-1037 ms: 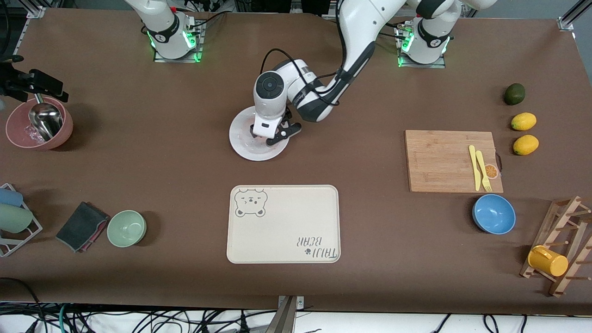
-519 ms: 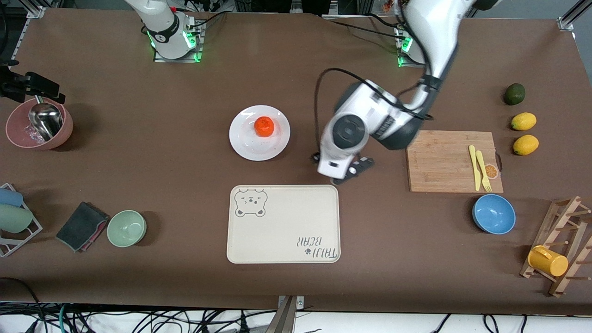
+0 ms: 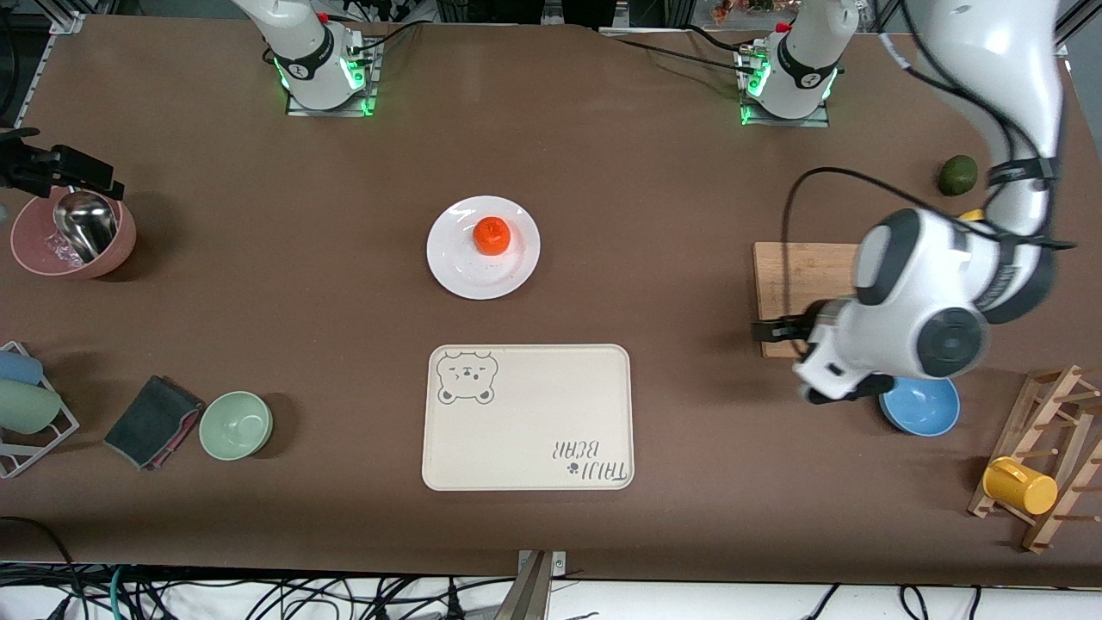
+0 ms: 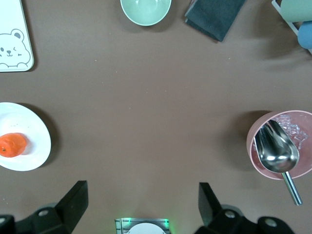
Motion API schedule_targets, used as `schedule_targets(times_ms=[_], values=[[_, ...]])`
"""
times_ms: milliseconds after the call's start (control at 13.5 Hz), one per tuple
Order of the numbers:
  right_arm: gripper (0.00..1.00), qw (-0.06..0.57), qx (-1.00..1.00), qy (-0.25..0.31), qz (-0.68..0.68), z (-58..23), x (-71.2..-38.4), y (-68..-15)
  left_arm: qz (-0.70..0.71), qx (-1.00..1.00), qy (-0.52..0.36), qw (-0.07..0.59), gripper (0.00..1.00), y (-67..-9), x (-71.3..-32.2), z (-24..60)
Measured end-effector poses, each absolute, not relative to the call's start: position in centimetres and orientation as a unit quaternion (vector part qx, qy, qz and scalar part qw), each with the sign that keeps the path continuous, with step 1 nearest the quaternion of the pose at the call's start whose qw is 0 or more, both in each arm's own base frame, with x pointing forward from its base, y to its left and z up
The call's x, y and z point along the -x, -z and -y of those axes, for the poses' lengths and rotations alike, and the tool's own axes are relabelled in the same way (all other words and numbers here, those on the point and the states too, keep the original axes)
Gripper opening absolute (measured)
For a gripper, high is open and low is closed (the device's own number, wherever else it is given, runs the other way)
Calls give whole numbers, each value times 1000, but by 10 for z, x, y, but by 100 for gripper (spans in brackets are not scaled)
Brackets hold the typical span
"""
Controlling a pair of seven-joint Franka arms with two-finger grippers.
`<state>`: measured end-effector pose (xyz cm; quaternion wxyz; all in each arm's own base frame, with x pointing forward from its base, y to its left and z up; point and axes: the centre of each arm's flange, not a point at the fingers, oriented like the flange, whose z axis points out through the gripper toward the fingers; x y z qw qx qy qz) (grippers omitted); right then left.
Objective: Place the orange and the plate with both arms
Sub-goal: 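Open the left gripper and withdraw it toward the lemons, then reach the right gripper to the white plate's rim and grasp it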
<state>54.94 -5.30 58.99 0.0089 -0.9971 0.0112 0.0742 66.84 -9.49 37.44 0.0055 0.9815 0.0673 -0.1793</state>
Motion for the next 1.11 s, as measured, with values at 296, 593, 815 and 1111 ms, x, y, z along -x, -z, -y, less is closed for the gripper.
schedule_targets(times_ms=[296,593,815,1111], values=[[100,28,996,-87,16,33,-549,-586,31,-987,158,16,100,-431,-660,28],[100,81,990,-104,42,7,-551,-574,80,-990,115,7,100,-481,-632,-14],[100,152,978,-126,63,-2,-554,-529,95,-993,69,-4,100,-513,-595,-2],[100,272,949,-144,69,-9,-552,-432,107,-993,45,-8,100,-552,-550,12]])
